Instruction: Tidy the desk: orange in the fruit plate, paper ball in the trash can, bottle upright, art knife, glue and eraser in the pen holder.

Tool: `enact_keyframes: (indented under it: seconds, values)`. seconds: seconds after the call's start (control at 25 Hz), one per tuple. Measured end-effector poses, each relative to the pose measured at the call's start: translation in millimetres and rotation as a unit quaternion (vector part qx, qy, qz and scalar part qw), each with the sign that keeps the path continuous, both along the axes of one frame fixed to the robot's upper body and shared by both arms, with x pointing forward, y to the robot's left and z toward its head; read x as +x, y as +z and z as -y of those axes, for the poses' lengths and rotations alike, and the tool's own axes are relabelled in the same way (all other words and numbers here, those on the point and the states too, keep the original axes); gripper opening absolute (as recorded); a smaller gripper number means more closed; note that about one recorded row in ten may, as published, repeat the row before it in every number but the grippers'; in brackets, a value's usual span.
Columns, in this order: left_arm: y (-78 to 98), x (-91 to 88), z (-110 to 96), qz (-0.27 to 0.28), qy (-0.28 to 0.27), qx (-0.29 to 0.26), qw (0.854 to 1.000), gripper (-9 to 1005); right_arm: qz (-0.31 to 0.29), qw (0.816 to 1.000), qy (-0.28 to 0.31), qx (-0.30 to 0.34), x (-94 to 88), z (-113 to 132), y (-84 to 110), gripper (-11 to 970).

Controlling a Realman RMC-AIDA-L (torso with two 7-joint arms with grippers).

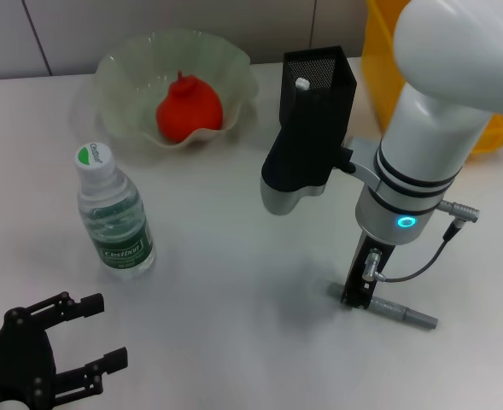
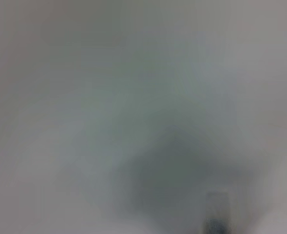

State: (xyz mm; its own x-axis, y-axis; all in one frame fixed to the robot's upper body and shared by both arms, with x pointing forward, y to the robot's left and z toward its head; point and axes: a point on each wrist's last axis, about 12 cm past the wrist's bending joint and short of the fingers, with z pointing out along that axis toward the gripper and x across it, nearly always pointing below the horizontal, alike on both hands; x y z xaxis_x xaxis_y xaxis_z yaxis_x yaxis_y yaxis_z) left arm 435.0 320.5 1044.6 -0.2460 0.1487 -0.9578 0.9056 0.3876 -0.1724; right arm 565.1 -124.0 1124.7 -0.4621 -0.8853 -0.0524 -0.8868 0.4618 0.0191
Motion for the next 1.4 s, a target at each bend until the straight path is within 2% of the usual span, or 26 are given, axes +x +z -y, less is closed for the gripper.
enact_keyframes:
  seconds: [0.32,0.44,0.56,0.6,0.64,0.68,0.72,0.76,0.8,0.84,0.92,1.0,1.08,1.16,1.2,1.24,1.36,1.4]
  values:
    - [-0.4,0.0,0,0.0,0.003,0.001,1.0,770,0.004,1.0,-0.003,0.012,0.9,0,3.8,140]
    - [-0.5,0.1,-1,0.0,0.003,0.002,1.0,770,0.013,1.0,-0.008,0.028,3.1,2,12.4,141]
    - [-0.5,0.1,-1,0.0,0.003,0.002,1.0,770,0.03,0.998,-0.013,0.054,5.9,7,29.0,141]
    - [-0.4,0.2,-1,0.001,0.003,0.002,1.0,770,0.052,0.995,-0.019,0.08,10.4,12,45.0,141]
    - [-0.4,0.2,-1,0.001,0.003,0.002,1.0,770,0.052,0.995,-0.019,0.08,10.4,12,45.0,141]
    - [-0.4,0.2,0,0.001,0.003,0.001,1.0,770,0.075,0.991,-0.029,0.103,16.0,19,59.1,140]
    - [-0.5,0.2,0,0.001,0.003,0.001,1.0,770,0.075,0.991,-0.029,0.103,16.0,19,59.1,140]
    - [-0.5,0.2,0,0.001,0.003,0.001,1.0,770,0.093,0.988,-0.035,0.116,19.6,23,67.8,140]
    - [-0.5,0.2,0,0.001,0.003,0.001,1.0,770,0.134,0.979,-0.05,0.145,26.4,33,84.2,140]
    - [-0.4,0.3,0,0.001,0.004,0.001,1.0,770,0.134,0.979,-0.05,0.145,26.4,33,84.2,140]
    - [-0.2,0.5,0,0.002,0.004,0.0,1.0,770,0.187,0.964,-0.068,0.177,33.9,45,100.3,140]
    - [-0.1,0.7,0,0.002,0.005,-0.001,1.0,770,0.26,0.938,-0.092,0.21,44.3,58,115.1,139]
    - [-0.1,0.7,0,0.002,0.005,-0.001,1.0,770,0.272,0.933,-0.094,0.215,46.0,60,116.0,139]
    - [-0.1,0.8,1,0.003,0.005,-0.002,1.0,770,0.306,0.918,-0.097,0.232,50.3,64,117.4,139]
    - [-0.1,0.9,1,0.003,0.005,-0.002,1.0,770,0.333,0.904,-0.097,0.252,53.1,67,116.4,139]
    - [0.0,1.1,1,0.003,0.006,-0.003,1.0,770,0.333,0.904,-0.097,0.252,53.1,67,116.4,139]
    - [0.2,1.5,0,0.003,0.01,-0.004,1.0,770,0.363,0.882,-0.099,0.282,57.2,71,113.3,139]
    - [0.8,2.6,0,0.002,0.011,-0.005,1.0,770,0.38,0.87,-0.107,0.295,62.3,74,109.9,139]
